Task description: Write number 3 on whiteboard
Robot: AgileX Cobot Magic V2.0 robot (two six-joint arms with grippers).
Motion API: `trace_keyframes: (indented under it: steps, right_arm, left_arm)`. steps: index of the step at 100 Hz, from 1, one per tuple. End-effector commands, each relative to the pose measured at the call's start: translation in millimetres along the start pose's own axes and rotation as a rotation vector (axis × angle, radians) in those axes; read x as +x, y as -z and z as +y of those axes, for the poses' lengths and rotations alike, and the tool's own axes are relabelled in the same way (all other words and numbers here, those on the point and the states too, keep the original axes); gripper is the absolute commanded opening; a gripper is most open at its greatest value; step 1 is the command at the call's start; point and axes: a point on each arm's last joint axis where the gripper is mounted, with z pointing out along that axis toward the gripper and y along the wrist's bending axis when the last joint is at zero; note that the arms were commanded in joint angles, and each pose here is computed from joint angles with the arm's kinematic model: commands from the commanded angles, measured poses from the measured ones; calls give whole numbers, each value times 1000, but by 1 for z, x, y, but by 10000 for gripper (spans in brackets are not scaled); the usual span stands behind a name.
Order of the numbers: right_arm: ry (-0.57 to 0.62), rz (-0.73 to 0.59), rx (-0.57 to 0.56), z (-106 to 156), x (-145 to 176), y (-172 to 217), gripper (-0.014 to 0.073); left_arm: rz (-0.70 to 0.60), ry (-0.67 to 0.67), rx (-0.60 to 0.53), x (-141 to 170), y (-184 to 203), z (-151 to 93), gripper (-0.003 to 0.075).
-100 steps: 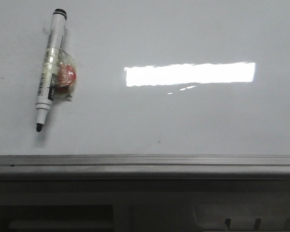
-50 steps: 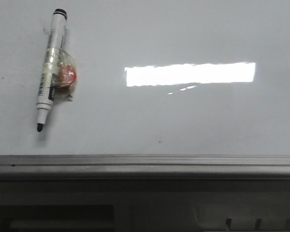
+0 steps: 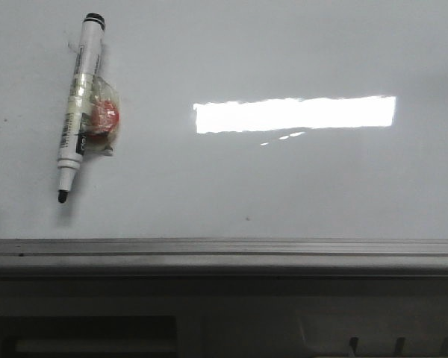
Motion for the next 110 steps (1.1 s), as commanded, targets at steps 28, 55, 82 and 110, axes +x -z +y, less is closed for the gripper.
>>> trace_keyframes:
  steps: [28, 55, 82, 110]
  right_arm:
    - [16, -85, -16, 4, -16, 1, 356]
    - [16, -85, -16, 4, -16, 1, 356]
    - [-25, -82, -32, 5, -16, 1, 356]
    - [97, -130, -190, 25, -42, 14, 356]
  left_arm:
    - [58, -24, 65, -39, -39, -12, 325]
    - [114, 5, 48, -37, -72, -10, 325]
    - [116, 15, 7, -37, -86, -3, 176]
    - [91, -89, 34, -44, -74, -13, -21]
